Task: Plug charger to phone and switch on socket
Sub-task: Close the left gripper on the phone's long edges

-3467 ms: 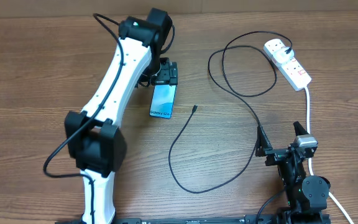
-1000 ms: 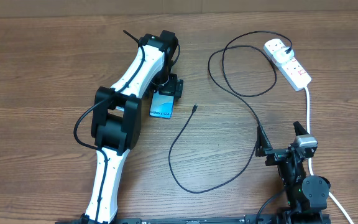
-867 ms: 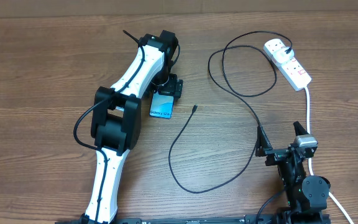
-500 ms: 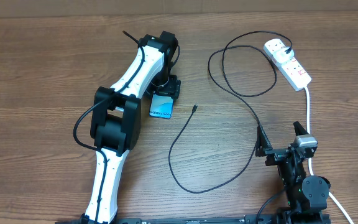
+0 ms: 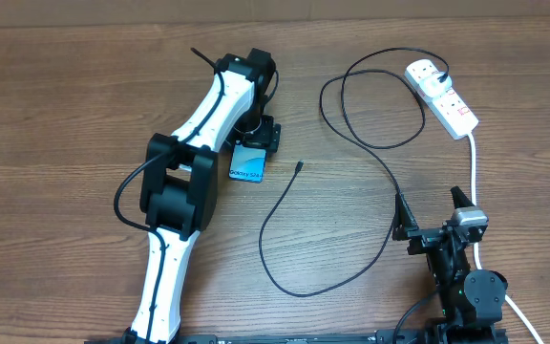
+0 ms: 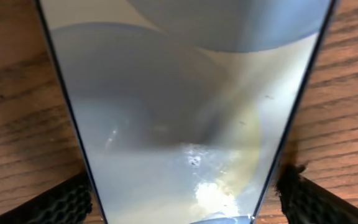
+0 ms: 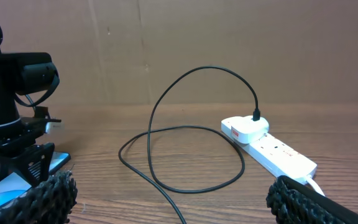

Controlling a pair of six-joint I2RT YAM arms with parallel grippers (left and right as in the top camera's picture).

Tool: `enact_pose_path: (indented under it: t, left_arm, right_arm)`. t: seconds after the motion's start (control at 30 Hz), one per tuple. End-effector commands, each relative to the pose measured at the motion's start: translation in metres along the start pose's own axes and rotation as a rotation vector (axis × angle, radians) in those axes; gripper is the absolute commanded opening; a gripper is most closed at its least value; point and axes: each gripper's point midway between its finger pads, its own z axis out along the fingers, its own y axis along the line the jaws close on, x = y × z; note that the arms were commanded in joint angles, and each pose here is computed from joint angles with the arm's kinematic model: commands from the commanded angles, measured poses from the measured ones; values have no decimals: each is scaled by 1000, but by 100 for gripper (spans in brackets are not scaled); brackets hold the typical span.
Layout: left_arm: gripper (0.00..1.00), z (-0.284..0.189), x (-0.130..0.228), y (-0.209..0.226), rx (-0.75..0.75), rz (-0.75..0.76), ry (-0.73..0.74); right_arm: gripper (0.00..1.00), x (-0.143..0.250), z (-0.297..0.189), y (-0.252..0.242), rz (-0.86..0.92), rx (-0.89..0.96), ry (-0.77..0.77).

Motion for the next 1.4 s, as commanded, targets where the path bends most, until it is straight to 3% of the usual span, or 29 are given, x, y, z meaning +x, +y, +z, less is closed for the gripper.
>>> enact_pose_path:
  t: [0.0, 0.07, 0.47, 0.57, 0.73, 1.37]
  left_arm:
    - [96, 22, 15, -6, 1, 32, 72]
    - [100, 22, 15, -8, -3, 37, 71]
    - [100, 22, 12, 2, -23, 15, 62]
    - [88, 23, 12, 2, -23, 32, 60]
    - [78, 23, 10, 2, -22, 30, 54]
    - [74, 14, 10, 2, -22, -28, 59]
  right_arm:
    - [100, 2, 0, -1, 0, 4, -4]
    - [100, 2, 0, -1, 0, 4, -4]
    - [100, 2, 0, -1, 0, 4, -4]
    - [100, 2, 0, -1, 0, 4, -4]
    - [100, 2, 0, -1, 0, 4, -4]
    - [100, 2, 0, -1, 0, 4, -4]
